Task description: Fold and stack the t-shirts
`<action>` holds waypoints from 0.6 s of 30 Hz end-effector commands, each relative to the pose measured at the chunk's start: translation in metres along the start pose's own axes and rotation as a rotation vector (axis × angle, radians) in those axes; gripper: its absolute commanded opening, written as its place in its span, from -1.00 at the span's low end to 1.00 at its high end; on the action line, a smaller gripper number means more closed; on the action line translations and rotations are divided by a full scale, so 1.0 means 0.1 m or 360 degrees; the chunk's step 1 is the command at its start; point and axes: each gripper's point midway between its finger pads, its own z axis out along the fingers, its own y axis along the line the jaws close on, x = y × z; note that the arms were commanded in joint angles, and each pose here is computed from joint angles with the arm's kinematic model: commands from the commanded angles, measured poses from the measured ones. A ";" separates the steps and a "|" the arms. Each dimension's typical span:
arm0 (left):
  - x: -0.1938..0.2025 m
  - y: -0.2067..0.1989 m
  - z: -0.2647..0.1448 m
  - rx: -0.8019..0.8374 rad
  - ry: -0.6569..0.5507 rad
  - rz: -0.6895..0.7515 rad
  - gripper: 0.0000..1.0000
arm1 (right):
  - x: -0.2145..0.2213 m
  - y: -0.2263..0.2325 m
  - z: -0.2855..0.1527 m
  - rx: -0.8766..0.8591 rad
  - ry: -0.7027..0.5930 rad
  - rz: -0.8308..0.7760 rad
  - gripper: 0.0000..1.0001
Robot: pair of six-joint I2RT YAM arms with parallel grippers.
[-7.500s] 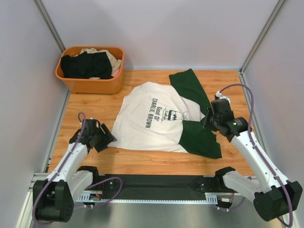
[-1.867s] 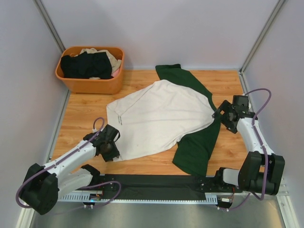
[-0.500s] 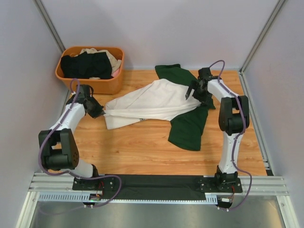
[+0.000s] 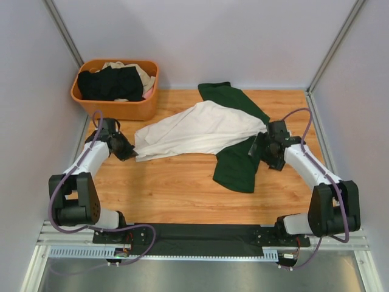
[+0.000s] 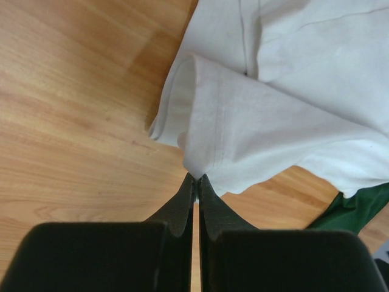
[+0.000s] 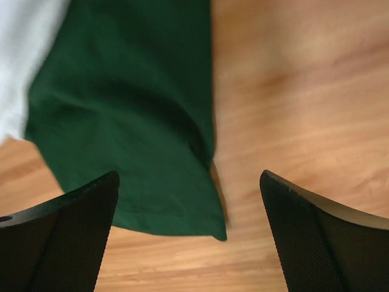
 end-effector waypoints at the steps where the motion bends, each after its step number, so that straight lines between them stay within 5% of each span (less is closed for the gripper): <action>1: 0.02 -0.04 -0.06 0.0095 -0.0021 0.0041 -1.00 | 0.55 -0.08 0.17 0.0011 0.0144 0.0070 0.98; 11: 0.17 0.00 -0.21 0.0141 -0.0046 0.0059 -1.00 | 1.11 0.01 0.39 -0.0133 0.0327 0.0029 0.40; 18: 0.21 0.01 -0.29 0.0157 -0.0048 0.0072 -1.00 | 1.12 0.09 0.32 -0.0212 0.0315 -0.0026 -0.99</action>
